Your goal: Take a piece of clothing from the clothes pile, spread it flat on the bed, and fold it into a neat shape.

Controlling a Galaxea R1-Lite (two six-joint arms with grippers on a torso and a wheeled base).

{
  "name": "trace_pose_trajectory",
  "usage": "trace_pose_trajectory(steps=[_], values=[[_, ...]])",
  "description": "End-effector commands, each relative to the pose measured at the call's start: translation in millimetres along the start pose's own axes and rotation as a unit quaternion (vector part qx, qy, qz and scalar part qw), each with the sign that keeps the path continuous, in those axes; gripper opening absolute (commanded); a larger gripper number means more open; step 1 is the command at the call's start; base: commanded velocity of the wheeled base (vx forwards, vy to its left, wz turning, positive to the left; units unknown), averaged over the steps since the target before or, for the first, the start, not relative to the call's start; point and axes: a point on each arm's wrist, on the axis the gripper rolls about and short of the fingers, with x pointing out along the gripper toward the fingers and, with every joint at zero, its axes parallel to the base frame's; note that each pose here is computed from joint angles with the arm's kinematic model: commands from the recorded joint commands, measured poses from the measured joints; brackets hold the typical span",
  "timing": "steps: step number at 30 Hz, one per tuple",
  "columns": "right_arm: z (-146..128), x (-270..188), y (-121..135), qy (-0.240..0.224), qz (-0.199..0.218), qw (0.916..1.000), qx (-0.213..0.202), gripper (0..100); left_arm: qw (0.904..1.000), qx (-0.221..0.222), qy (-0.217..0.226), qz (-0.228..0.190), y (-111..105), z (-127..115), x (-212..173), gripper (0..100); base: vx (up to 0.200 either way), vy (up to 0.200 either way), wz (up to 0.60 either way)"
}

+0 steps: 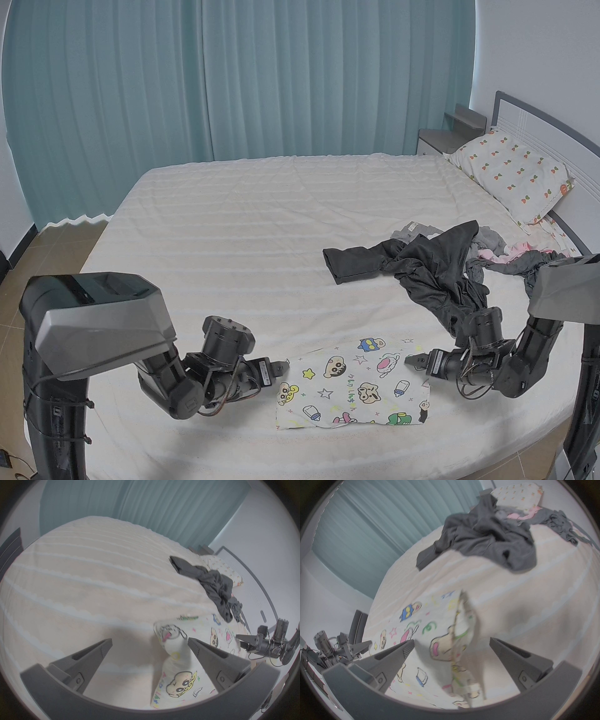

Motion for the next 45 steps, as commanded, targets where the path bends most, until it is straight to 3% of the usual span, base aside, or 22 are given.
trace_pose_trajectory(steps=[1, 3, 6, 9, 10, 13, 17, 21, 22, 23, 24, 28, 32, 33, 34, 36, 40, 42, 45], values=[[41.4, -104.9, 4.3, -0.173, 0.030, 0.9845, 0.000, 100, 0.9873, -0.043, -0.149, -0.036, 15.0, 56.4, -94.4, 100, 0.000, 0.000, 0.00], [41.8, -145.8, 12.7, -0.233, 0.039, 0.9712, -0.029, 100, 0.9780, -0.037, -0.200, -0.047, 12.9, 65.5, -131.7, 100, 0.000, 0.000, 0.00], [24.8, -204.2, 15.6, -0.303, 0.038, 0.9473, -0.096, 100, 0.9530, -0.012, -0.303, -0.007, 11.8, 68.5, -191.4, 100, 0.000, 0.000, 0.00], [7.6, -238.1, 12.1, -0.334, 0.034, 0.9318, -0.138, 100, 0.9339, 0.005, -0.357, 0.021, 13.4, 62.3, -227.0, 100, 0.000, 0.000, 0.00], [-5.3, -258.0, 8.7, -0.347, 0.031, 0.9251, -0.152, 100, 0.9217, 0.015, -0.387, 0.021, 15.0, 53.9, -253.1, 100, 0.000, 0.000, 0.00], [-28.6, -286.4, 1.2, -0.353, 0.026, 0.9220, -0.156, 100, 0.9106, 0.032, -0.411, 0.035, 22.5, 36.5, -290.3, 100, 0.000, 0.000, 0.00], [-65.0, -312.1, -13.2, -0.348, 0.005, 0.9226, -0.165, 100, 0.9058, 0.039, -0.408, 0.107, 38.8, 11.1, -328.0, 100, 0.000, 0.000, 0.00], [-89.8, -323.4, -22.8, -0.355, -0.006, 0.9169, -0.182, 100, 0.8986, 0.043, -0.418, 0.127, 48.1, -3.3, -351.3, 100, 0.000, 0.000, 0.00], [-104.3, -329.2, -28.3, -0.365, -0.012, 0.9079, -0.206, 100, 0.8894, 0.031, -0.432, 0.146, 54.6, -11.1, -366.6, 100, 0.000, 0.000, 0.00], [-106.0, -330.0, -28.9, -0.367, -0.013, 0.9063, -0.209, 100, 0.8885, 0.029, -0.432, 0.151, 55.6, -12.0, -367.8, 100, 0.000, 0.000, 0.00], [-116.2, -331.7, -33.4, -0.374, -0.018, 0.8993, -0.226, 100, 0.8804, 0.017, -0.437, 0.183, 61.4, -18.2, -375.0, 100, 0.000, 0.000, 0.00], [-126.3, -332.0, -36.9, -0.391, -0.040, 0.8872, -0.242, 100, 0.8621, -0.008, -0.446, 0.240, 71.4, -34.9, -384.2, 100, 0.000, 0.000, 0.00], [-139.2, -325.0, -42.9, -0.398, -0.062, 0.8837, -0.238, 100, 0.8462, -0.014, -0.456, 0.275, 78.4, -60.2, -394.1, 100, 0.000, 0.000, 0.00], [-139.2, -325.0, -42.9, -0.398, -0.062, 0.8837, -0.238, 100, 0.8462, -0.014, -0.456, 0.275, 78.4, -60.2, -394.1, 100, 0.000, 0.000, 0.00], [-143.1, -313.8, -48.2, -0.382, -0.083, 0.8882, -0.242, 100, 0.8375, 0.000, -0.457, 0.299, 81.9, -76.1, -397.4, 100, 0.000, 0.000, 0.00], [-146.1, -304.9, -53.0, -0.372, -0.104, 0.8924, -0.233, 100, 0.8260, 0.009, -0.472, 0.308, 85.0, -92.1, -400.0, 100, 0.000, 0.000, 0.00], [-145.1, -303.2, -52.2, -0.386, -0.076, 0.8931, -0.218, 100, 0.8156, 0.043, -0.479, 0.322, 95.1, -116.6, -389.9, 100, 0.000, 0.000, 0.00], [-145.2, -303.0, -51.7, -0.385, -0.062, 0.8941, -0.220, 100, 0.8177, 0.068, -0.476, 0.316, 101.9, -128.0, -379.3, 100, 0.000, 0.000, 0.00], [-145.2, -303.0, -51.3, -0.384, -0.057, 0.8930, -0.228, 100, 0.8404, 0.099, -0.466, 0.258, 107.8, -132.2, -358.6, 100, 0.000, 0.000, 0.00]])
